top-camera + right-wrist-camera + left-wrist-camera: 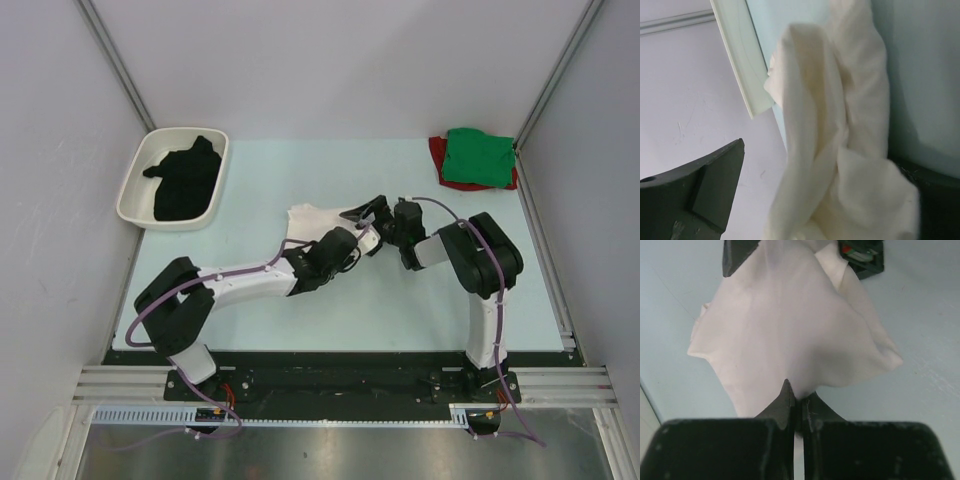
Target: Fold and stack the t-shirts
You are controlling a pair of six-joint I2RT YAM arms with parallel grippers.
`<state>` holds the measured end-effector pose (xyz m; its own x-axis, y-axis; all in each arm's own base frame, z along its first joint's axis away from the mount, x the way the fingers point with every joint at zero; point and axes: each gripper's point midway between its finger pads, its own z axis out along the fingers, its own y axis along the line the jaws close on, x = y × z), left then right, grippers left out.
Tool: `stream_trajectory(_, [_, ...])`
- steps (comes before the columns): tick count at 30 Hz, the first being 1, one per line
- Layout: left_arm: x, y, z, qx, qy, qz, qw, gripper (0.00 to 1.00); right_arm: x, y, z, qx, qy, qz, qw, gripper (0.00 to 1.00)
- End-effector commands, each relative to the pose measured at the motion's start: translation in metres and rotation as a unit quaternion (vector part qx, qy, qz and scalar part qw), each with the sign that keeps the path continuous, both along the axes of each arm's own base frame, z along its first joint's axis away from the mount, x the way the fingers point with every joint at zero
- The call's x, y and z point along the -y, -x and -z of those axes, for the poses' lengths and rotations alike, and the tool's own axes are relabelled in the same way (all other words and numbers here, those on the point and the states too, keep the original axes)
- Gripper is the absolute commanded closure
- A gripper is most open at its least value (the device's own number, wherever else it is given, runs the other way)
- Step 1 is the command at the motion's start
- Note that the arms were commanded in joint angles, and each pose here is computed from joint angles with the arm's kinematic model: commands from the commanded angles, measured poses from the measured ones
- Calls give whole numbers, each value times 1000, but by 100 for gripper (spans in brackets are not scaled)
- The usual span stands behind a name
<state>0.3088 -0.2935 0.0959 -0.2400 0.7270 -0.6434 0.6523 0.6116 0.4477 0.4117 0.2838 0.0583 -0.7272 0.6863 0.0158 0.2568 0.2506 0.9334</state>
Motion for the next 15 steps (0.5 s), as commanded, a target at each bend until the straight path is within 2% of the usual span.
stream_trajectory(1, [6, 8, -19, 10, 55, -11, 998, 100, 5, -10, 35, -22, 47, 10, 999, 0])
stream_trajectory(5, [4, 10, -17, 11, 56, -13, 998, 100, -2, -10, 46, -27, 43, -2, 999, 8])
stream_trajectory(6, [4, 11, -16, 10, 54, -14, 998, 100, -4, -10, 43, -24, 36, -6, 999, 18])
stream_trajectory(7, [4, 10, -16, 11, 55, -15, 998, 100, -8, -7, 45, -25, 36, -12, 999, 22])
stream_trajectory(8, [5, 10, -16, 12, 57, -15, 998, 100, -10, -4, 45, -25, 36, -17, 999, 32])
stream_trajectory(10, [4, 9, -17, 13, 56, -16, 998, 100, -11, -3, 45, -21, 42, -24, 999, 44])
stream_trajectory(11, [4, 10, -18, 13, 60, -17, 998, 100, -12, -2, 45, -21, 43, -25, 999, 58])
stream_trajectory(13, [3, 11, -19, 13, 65, -19, 998, 100, -11, -2, 47, -19, 49, -28, 998, 72])
stream_trajectory(14, [4, 12, -23, 14, 76, -21, 997, 100, -9, -7, 44, -14, 51, -26, 998, 88])
stream_trajectory(15, [4, 13, -24, 13, 81, -21, 996, 100, -8, -8, 49, -22, 61, -29, 997, 97])
